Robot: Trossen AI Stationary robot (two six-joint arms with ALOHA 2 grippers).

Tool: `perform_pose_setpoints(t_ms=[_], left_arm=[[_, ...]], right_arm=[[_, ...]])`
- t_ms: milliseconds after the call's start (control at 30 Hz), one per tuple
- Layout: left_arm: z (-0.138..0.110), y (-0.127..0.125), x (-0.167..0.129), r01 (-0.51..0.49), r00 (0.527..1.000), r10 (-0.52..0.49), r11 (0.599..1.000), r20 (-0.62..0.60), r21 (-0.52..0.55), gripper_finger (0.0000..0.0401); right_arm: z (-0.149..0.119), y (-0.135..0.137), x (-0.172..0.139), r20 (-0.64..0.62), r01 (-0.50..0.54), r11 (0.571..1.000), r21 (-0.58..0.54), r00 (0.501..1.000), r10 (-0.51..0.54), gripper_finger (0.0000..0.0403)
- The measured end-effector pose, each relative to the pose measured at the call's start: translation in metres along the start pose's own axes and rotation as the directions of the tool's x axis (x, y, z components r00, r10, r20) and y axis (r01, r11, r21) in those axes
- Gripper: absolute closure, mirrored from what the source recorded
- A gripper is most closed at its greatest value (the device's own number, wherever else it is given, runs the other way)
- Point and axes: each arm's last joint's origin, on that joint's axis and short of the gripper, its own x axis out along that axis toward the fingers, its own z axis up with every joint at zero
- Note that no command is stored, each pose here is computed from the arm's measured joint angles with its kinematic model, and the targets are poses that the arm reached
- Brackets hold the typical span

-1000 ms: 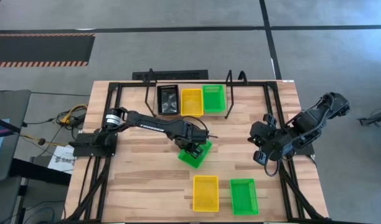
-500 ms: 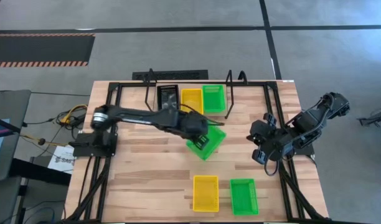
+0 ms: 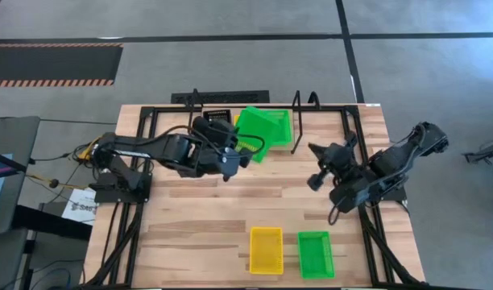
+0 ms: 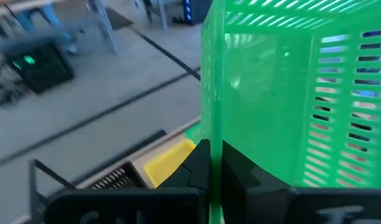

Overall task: Stack baskets on shelf by color
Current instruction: Stack the top green bin on top of the stacked green bins on the shelf

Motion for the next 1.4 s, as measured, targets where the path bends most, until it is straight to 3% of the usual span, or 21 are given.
perform_pose_setpoints(t_ms=[133,300,533,700,967,1200,1400], left_arm=[[0.003,-0.003,0.008,-0.038,0.998,0.035,0.997,0.043,0.071,0.0401],[0.009,0.000,0.017,-0.057,0.997,0.049,0.986,0.053,0.158,0.0401],[0.018,0.008,0.030,-0.106,0.993,0.090,0.960,0.072,0.258,0.0401],[0.020,0.011,0.034,-0.084,0.996,0.071,0.953,0.053,0.291,0.0401],[0.022,0.012,0.036,-0.055,0.998,0.044,0.947,0.042,0.316,0.0401],[0.029,0.010,0.037,-0.053,0.996,0.029,0.947,0.080,0.317,0.0401],[0.032,0.011,0.042,0.009,0.997,-0.031,0.951,0.064,0.310,0.0401]], right_arm=[[0.001,0.027,0.014,0.158,0.197,0.974,-0.110,0.971,-0.179,0.0400],[-0.001,0.051,0.049,0.145,0.309,0.920,-0.239,0.949,-0.281,0.0393],[0.015,0.068,0.084,0.077,0.226,0.962,-0.153,0.973,-0.216,0.0384],[0.038,0.047,0.079,0.117,0.234,0.971,-0.044,0.967,-0.227,0.0373],[0.043,0.019,0.064,0.092,0.119,0.974,0.194,0.986,-0.139,0.0296],[0.030,0.036,0.079,0.049,0.145,0.968,0.203,0.986,-0.158,0.0226],[0.030,0.051,0.098,0.059,0.170,0.974,0.150,0.982,-0.181,0.0213]])
